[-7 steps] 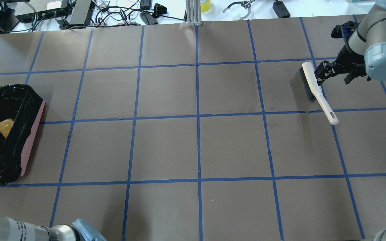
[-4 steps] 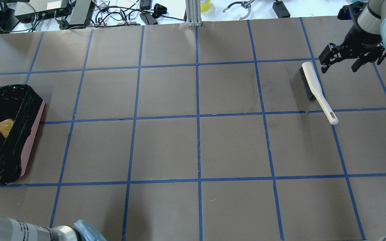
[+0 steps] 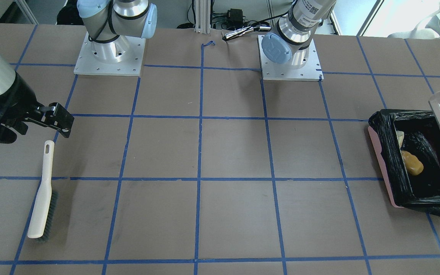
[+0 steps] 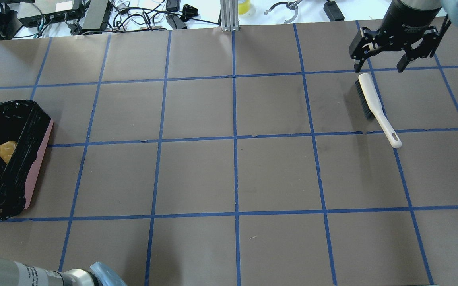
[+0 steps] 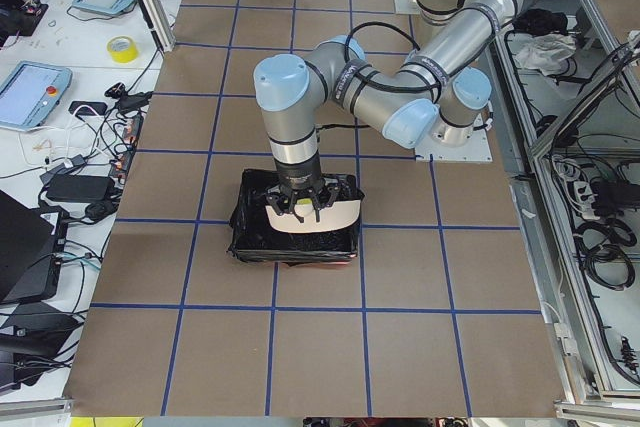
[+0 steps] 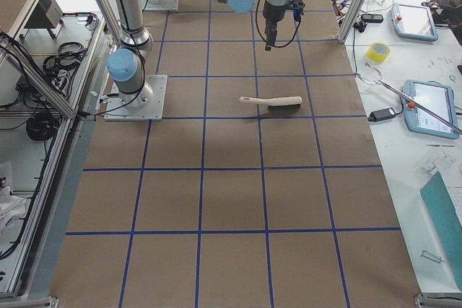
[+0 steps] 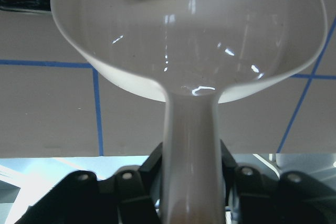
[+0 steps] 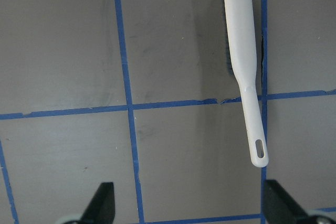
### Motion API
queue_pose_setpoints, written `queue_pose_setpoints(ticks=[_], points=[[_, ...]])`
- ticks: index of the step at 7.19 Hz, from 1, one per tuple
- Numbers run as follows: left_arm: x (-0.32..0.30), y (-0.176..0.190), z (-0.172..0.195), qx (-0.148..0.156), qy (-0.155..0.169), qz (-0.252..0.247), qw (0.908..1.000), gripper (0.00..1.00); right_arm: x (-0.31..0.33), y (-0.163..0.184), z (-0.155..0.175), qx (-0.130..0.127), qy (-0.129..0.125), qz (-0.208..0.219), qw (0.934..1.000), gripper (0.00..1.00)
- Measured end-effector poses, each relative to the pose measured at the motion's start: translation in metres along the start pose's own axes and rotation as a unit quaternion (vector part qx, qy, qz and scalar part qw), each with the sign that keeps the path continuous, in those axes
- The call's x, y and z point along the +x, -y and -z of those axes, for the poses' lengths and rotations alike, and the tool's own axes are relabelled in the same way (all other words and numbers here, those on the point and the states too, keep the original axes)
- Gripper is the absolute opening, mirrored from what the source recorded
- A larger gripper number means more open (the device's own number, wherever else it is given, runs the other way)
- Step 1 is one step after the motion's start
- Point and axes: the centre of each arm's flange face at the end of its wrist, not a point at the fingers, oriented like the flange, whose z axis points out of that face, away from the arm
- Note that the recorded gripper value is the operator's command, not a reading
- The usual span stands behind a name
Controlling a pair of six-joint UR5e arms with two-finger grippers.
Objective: Sweep and dump trash into bin
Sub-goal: 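Release the brush on the table with the right gripper and raise it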
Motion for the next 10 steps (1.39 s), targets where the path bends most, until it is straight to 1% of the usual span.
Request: queue_pose_setpoints(ticks=[1,2,3,4,5,6,7,8,9,10], points=[[-0.001,0.001,0.003,-0.017,-0.002,-0.018,0.9997,0.0,-0.008,-0.008,0.009,0.004,0.0,-0.005,1.0,0.99],[-0.002,0.003,0.003,-0.016,0.001,-0.009,0.9998,0.0,-0.015,-0.017,0.018,0.005,0.0,-0.005,1.0,0.99],[-0.001,0.007,0.003,-0.005,0.003,0.005,1.0,0.0,-0.023,-0.026,0.025,0.003,0.003,0.0,1.0,0.99],[-0.002,0.01,0.005,0.011,0.015,0.012,0.9997,0.0,-0.034,-0.034,0.031,0.004,0.01,0.006,0.9999,0.99],[-0.005,0.016,0.007,0.047,0.044,0.019,0.9978,0.0,-0.044,-0.04,0.034,0.004,0.015,0.011,0.9998,0.99],[-0.013,0.026,0.005,0.1,0.073,0.031,0.9919,0.0,-0.05,-0.043,0.034,0.003,0.017,0.013,0.9998,0.99],[-0.025,0.042,0.0,0.152,0.088,0.04,0.9836,0.0,-0.053,-0.045,0.034,0.002,0.018,0.014,0.9997,1.0],[-0.044,0.067,-0.005,0.191,0.095,0.031,0.9765,0.0,-0.059,-0.047,0.034,0.002,0.019,0.018,0.9996,1.0],[-0.067,0.103,-0.008,0.215,0.094,0.003,0.972,0.0,-0.068,-0.05,0.034,0.003,0.017,0.028,0.9995,1.0],[-0.09,0.143,-0.007,0.229,0.091,-0.033,0.9685,0.0,-0.074,-0.051,0.031,0.001,0.013,0.037,0.9992,1.0]])
